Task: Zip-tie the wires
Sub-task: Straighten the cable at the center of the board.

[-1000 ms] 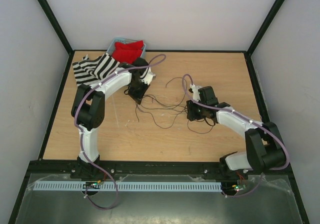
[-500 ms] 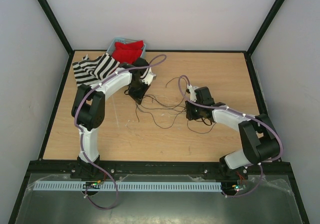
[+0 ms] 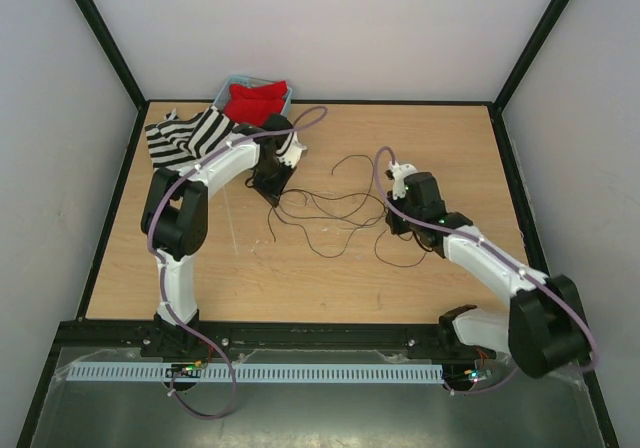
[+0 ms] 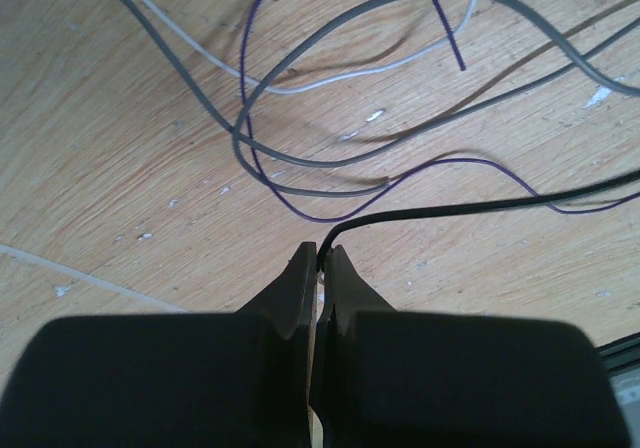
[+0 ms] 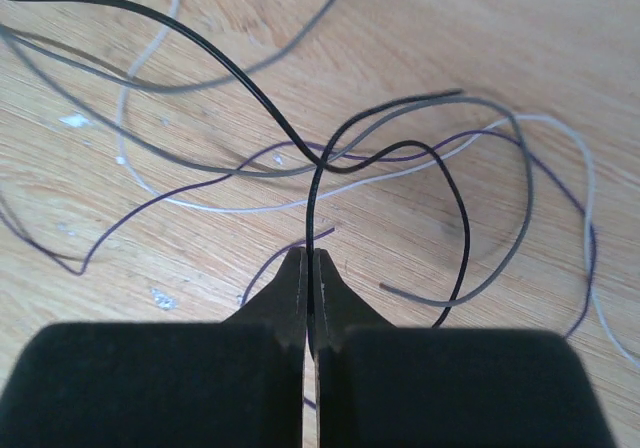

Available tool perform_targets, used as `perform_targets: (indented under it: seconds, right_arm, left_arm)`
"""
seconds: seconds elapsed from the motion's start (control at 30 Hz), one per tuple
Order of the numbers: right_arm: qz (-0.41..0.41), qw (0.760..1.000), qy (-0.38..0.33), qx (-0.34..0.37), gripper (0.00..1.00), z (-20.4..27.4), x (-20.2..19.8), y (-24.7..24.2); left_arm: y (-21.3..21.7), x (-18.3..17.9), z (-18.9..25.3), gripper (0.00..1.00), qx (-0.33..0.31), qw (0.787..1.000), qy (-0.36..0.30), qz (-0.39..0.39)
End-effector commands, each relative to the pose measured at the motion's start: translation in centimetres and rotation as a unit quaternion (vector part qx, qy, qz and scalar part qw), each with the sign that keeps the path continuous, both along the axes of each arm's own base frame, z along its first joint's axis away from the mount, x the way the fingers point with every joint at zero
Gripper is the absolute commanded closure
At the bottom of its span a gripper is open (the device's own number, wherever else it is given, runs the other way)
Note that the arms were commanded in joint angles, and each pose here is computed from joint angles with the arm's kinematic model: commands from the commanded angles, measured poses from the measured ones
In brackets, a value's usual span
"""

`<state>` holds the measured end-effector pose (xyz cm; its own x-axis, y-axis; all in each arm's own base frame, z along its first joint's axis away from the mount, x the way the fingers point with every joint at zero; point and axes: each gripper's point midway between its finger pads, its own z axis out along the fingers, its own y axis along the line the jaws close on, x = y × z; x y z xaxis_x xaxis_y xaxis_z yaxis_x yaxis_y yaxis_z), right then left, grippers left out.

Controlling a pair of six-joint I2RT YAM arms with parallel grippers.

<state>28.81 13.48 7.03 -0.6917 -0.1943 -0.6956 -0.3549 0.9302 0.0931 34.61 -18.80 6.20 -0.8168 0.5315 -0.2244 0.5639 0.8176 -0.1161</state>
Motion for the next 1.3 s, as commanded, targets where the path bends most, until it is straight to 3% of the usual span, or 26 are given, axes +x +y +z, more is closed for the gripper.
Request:
perform_targets:
  seconds: [0.0,0.4,0.5,0.8,1.27]
  right_arm:
    - [-0.003,0.999,-0.021,0.024,0.98,2.0,-1.2,-0.6]
    - [-0.062,0.982,-0.110,0.140,1.00,11.7,2.1,-3.5]
    - [-0.122,0.972,-0.135,0.148,1.00,13.7,3.6,-5.9]
    - [-0.375,0.906,-0.196,-0.016,1.00,13.1,5.5,-17.6]
    - [-0.540,0.799,-0.169,-0.202,1.00,7.7,3.0,-26.2]
  left_arm:
    - [1.2,0.8,0.2,1.00,0.010,1.000,0.002,0.020]
    - [1.2,0.8,-0.4,1.00,0.010,1.000,0.009,0.019]
    - [1.1,0.8,-0.4,1.00,0.011,1.000,0.008,0.014]
    - [0.4,0.0,-0.5,1.00,0.027,1.000,0.003,-0.015]
    - [1.5,-0.2,-1.2,1.00,0.076,0.997,-0.002,-0.019]
